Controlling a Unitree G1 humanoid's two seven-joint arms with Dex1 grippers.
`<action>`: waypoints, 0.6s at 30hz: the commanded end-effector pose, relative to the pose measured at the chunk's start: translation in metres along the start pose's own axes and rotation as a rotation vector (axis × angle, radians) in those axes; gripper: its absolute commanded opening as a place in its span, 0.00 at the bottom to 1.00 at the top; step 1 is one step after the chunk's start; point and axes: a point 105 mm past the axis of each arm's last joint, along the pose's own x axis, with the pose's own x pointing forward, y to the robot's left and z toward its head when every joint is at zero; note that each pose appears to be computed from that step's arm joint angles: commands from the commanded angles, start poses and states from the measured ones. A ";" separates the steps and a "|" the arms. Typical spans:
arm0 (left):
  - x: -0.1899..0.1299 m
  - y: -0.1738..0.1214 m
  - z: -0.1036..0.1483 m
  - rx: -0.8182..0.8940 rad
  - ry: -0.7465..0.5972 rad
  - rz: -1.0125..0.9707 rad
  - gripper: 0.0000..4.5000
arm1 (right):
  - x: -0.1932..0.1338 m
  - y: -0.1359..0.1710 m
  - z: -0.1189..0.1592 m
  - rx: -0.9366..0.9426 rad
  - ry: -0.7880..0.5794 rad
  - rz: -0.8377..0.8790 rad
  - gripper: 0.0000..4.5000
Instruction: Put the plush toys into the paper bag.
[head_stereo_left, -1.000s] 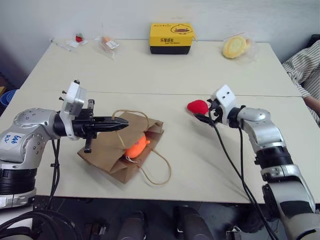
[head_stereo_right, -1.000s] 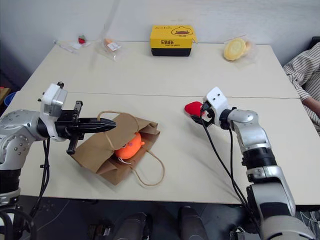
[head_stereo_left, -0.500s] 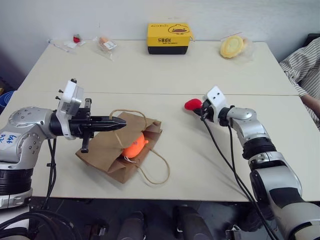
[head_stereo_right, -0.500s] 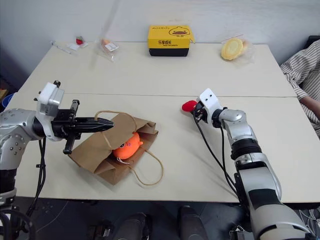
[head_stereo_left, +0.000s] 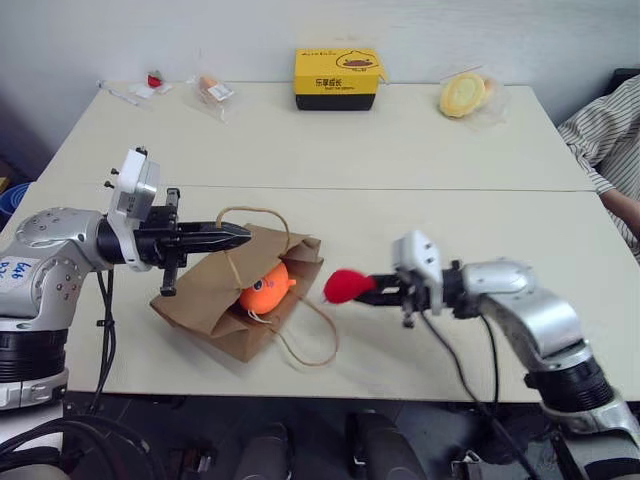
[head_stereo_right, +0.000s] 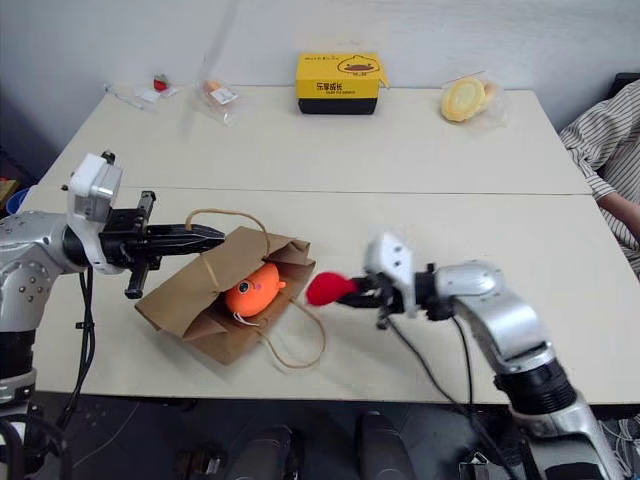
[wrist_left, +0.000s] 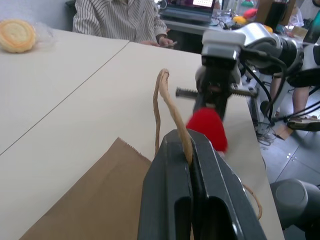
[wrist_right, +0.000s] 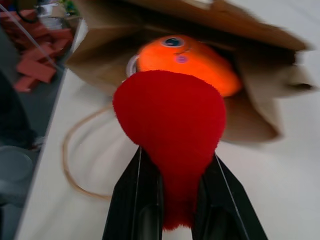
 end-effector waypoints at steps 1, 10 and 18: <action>0.005 -0.005 0.013 0.058 -0.021 -0.021 0.00 | 0.024 0.002 0.012 -0.051 0.006 -0.025 0.06; 0.022 -0.012 0.012 0.056 -0.072 -0.059 0.00 | 0.081 -0.016 0.011 -0.165 0.124 -0.049 0.06; 0.029 -0.010 0.011 0.055 -0.096 -0.063 0.00 | 0.116 -0.017 0.005 -0.126 0.151 0.011 0.06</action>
